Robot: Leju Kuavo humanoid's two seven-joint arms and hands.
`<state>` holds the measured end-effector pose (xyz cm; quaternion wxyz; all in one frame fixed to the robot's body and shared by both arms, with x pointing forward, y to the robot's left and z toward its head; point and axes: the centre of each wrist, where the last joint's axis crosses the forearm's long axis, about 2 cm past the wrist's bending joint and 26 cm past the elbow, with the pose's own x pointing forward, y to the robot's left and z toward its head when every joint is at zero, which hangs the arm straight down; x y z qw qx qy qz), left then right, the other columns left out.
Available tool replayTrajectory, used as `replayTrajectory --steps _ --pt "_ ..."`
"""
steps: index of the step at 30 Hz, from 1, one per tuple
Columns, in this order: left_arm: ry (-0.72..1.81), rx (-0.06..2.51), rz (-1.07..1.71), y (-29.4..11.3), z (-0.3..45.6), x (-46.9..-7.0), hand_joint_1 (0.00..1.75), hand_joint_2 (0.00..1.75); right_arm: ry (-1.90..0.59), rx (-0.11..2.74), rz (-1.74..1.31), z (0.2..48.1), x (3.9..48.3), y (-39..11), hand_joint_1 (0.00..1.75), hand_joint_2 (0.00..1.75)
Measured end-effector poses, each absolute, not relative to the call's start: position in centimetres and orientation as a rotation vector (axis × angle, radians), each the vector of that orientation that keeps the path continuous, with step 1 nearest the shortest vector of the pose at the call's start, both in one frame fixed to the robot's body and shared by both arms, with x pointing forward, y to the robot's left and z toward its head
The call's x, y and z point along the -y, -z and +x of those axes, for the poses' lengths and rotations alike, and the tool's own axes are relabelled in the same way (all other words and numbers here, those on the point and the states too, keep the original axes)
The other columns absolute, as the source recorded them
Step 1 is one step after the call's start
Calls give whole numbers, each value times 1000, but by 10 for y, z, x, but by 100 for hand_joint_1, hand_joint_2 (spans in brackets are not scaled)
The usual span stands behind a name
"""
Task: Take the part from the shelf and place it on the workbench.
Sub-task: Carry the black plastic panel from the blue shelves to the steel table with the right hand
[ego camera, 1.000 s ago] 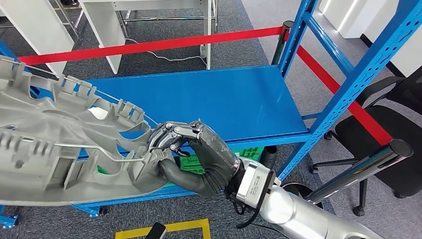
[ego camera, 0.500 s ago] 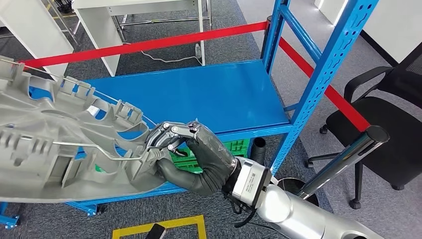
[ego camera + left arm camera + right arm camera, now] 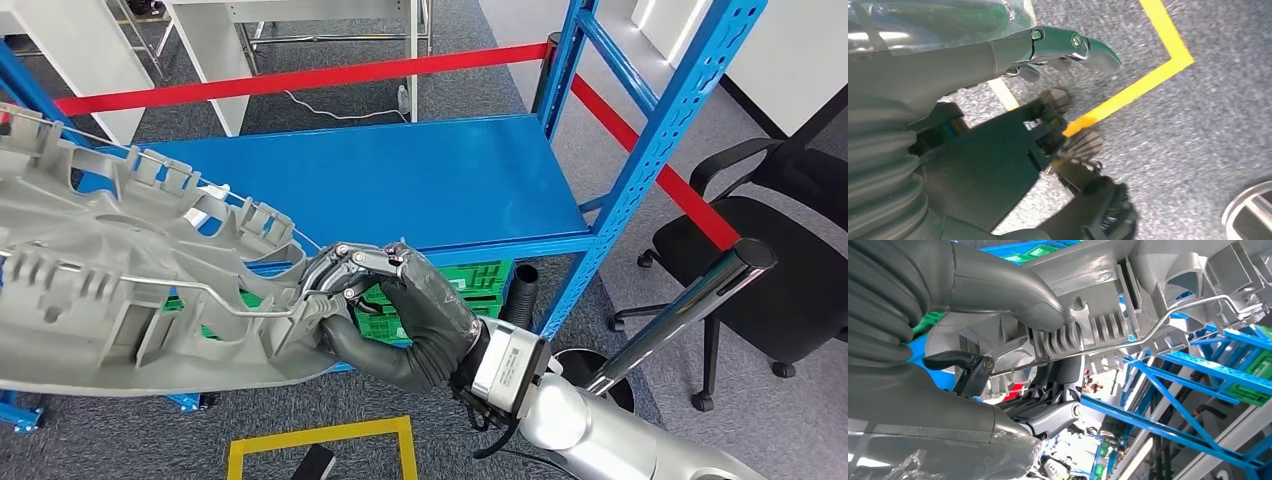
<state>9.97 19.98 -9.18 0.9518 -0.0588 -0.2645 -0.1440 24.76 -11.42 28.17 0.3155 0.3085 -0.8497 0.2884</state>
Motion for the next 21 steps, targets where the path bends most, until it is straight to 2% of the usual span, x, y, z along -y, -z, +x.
replayTrajectory --steps 21 --pt "302 540 -116 92 99 -202 0 175 -730 2234 764 249 115 -276 175 175"
